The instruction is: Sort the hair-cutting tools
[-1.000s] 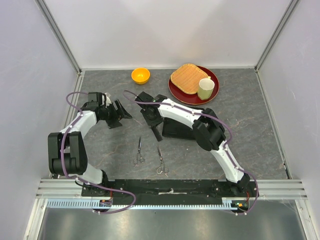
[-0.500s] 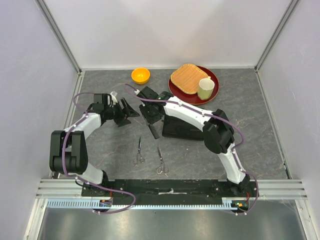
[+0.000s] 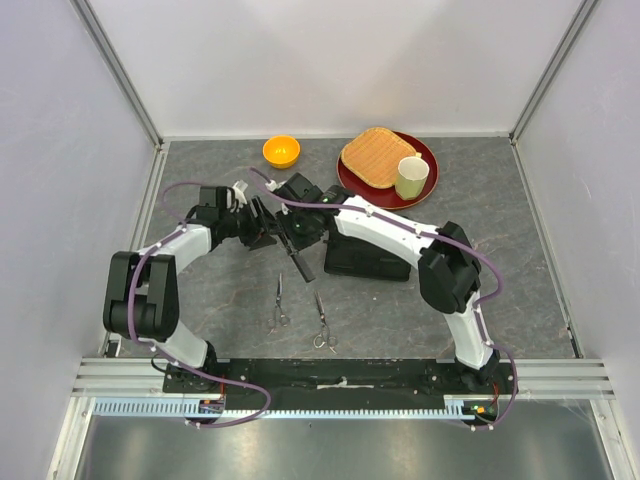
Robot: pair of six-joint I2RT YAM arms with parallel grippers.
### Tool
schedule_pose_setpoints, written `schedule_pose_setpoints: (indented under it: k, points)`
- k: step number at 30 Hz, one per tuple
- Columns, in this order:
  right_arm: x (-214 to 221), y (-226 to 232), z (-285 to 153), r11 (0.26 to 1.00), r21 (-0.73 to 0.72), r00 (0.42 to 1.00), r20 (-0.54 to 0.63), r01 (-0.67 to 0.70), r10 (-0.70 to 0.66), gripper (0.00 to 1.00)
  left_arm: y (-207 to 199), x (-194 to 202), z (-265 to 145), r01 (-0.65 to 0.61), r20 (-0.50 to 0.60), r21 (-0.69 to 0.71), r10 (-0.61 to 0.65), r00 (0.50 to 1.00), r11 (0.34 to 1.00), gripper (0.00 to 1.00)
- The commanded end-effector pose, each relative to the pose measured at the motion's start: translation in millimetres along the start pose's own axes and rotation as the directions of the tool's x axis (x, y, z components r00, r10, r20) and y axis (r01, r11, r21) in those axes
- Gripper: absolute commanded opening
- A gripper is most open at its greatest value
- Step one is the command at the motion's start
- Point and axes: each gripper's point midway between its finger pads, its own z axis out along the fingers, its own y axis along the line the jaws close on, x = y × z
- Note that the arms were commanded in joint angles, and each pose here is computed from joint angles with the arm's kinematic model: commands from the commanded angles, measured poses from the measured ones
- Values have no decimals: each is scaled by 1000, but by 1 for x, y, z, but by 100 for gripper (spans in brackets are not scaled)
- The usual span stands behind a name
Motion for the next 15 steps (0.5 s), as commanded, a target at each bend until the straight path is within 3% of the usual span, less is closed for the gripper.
schedule_pose_setpoints:
  k: [1,4,7,11,14,15]
  points:
    - [-14,17,-17,998,-59,998,65,29,-25,34,-26,-5,6,-8,-2,86,8,1000,996,64]
    - [-11,19,-15,997,-63,998,61,34,-30,34,-29,-2,10,-5,-15,95,7,1000,995,56]
    - [-10,17,-15,998,-55,998,60,28,-25,34,-31,-2,11,-5,-21,102,7,1000,995,41]
    - [-8,13,-11,999,-34,998,56,5,-3,35,-32,-1,10,-7,-21,105,9,1000,994,6]
    - [-10,10,-13,1000,-11,998,69,-6,6,46,-34,0,9,-9,-23,107,11,1000,994,2]
    - [-11,7,-14,1000,-1,997,77,-18,18,57,-34,-1,8,-9,-19,106,11,1000,994,2]
